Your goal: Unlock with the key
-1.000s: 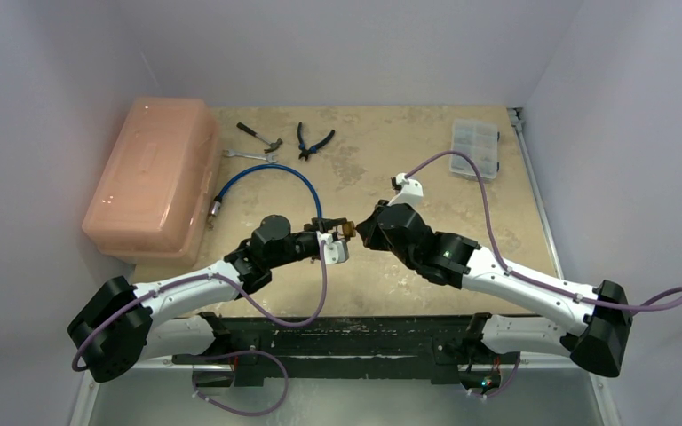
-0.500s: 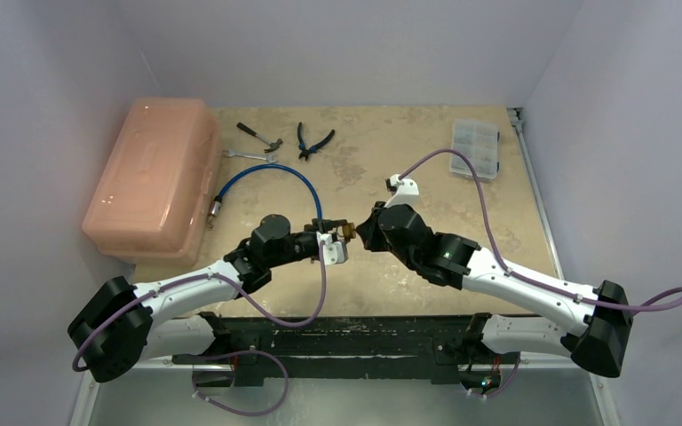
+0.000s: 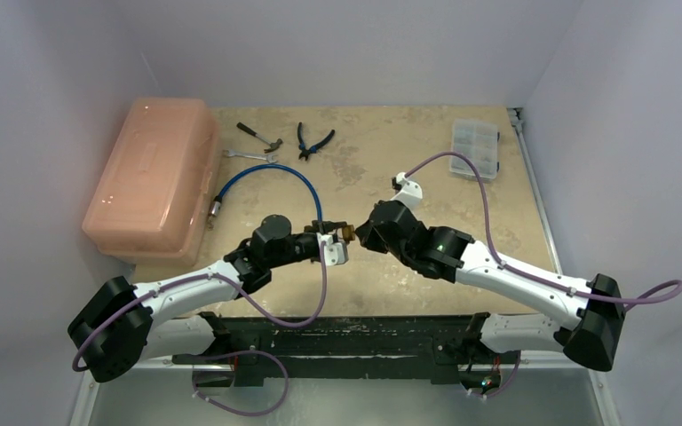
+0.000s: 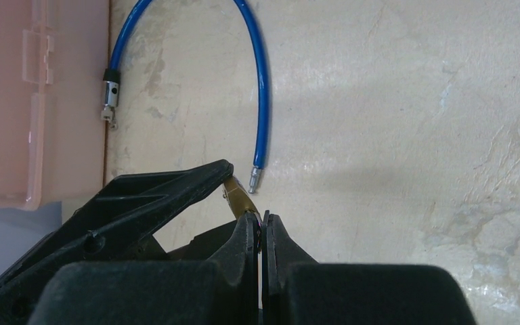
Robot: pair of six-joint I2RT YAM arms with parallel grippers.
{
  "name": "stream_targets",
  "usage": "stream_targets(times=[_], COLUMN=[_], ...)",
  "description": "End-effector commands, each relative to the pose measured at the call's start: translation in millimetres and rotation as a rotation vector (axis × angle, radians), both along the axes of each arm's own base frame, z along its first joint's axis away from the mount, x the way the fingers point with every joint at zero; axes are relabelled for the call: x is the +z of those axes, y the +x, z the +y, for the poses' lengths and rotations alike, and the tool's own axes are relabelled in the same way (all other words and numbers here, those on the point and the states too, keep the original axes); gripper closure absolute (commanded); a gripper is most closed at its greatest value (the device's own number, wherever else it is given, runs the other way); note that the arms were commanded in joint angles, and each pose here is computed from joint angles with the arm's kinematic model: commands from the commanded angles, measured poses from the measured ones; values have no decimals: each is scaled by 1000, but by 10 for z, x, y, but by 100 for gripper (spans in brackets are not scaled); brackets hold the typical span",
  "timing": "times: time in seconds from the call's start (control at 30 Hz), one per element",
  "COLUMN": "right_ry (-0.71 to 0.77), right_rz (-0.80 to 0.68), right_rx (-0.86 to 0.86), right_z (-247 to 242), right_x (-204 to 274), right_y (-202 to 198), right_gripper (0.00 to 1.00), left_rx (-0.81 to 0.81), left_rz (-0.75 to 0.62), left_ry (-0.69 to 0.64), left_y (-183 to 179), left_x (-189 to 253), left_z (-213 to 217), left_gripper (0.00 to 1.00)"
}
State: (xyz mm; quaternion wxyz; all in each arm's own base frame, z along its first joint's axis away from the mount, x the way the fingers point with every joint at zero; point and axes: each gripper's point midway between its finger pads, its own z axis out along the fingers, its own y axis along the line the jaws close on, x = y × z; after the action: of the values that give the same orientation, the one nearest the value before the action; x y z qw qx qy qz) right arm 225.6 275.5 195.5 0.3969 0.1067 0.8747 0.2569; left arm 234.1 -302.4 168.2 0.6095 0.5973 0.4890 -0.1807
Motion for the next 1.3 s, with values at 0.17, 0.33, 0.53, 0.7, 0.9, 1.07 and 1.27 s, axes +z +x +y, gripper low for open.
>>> stream_targets(times=[0.17, 0.33, 0.53, 0.7, 0.9, 1.07, 1.27], right_ry=[167, 145, 174, 182, 177, 192, 251], right_rz=[-30, -80, -80, -87, -87, -61, 35], right_rx=[51, 128, 174, 199, 213, 209, 150], right_z=[240, 283, 387, 447, 468, 483, 460], right_x=[377, 389, 421, 458, 459, 436, 381], right_y=[-58, -80, -110, -114, -122, -137, -120], right_gripper=[100, 100, 100, 100, 100, 100, 100], left_rx=[-133, -165, -200, -240, -255, -239, -174], left_rz=[-129, -130, -138, -145, -150, -160, -193], left_ry=[-134, -140, -150, -158, -164, -171, -172], left_y=[-183, -244, -314, -395, -428, -405, -317], left_x=[540, 559, 584, 599, 617, 638, 676], left_z=[-234, -252, -261, -264, -265, -250, -195], left_gripper=[100, 100, 100, 100, 100, 100, 100])
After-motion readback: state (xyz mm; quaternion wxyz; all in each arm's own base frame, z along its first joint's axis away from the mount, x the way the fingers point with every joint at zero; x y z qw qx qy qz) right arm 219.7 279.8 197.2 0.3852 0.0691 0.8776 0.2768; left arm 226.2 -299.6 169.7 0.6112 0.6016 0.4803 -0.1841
